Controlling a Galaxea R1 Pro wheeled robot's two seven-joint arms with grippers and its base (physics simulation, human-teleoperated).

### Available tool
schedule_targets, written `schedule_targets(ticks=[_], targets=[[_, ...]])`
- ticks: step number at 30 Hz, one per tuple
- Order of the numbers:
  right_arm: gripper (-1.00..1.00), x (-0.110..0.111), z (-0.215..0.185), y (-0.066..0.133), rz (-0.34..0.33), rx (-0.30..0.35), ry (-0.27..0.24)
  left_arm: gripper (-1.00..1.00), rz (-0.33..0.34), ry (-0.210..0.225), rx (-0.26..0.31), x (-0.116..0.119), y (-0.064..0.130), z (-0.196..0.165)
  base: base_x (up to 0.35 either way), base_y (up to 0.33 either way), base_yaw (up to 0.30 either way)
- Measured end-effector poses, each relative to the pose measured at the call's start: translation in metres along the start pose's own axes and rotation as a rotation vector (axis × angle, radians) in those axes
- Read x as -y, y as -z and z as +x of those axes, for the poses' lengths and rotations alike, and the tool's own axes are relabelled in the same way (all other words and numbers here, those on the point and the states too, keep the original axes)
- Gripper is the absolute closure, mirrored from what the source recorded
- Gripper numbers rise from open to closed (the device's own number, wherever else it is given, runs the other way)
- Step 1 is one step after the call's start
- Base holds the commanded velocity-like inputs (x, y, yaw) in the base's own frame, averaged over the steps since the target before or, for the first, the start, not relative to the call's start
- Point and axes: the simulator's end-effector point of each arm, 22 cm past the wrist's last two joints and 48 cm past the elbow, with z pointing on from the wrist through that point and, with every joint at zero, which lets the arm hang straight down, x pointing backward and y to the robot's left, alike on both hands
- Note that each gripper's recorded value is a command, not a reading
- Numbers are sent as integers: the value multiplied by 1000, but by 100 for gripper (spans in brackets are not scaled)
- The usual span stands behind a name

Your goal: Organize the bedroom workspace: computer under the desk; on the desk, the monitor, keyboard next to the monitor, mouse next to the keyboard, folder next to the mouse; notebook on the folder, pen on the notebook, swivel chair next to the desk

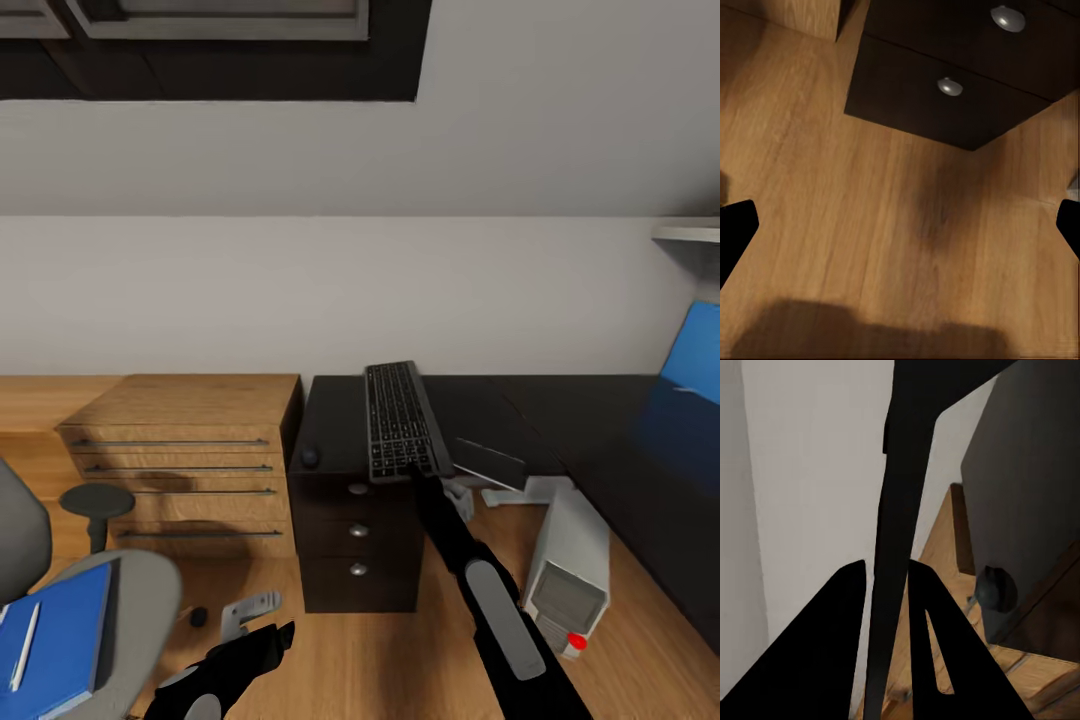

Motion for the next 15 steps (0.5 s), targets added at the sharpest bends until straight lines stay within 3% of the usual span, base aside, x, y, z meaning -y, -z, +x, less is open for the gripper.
schedule_targets(ticks=[6,15], targets=[[100,-11,1,8,-5,-50,16,-100,0,0,0,3,7,-7,-281,-221,0],[100,-25,-3,8,-5,-58,19,-100,0,0,-1,8,18,-16,-280,-231,0]])
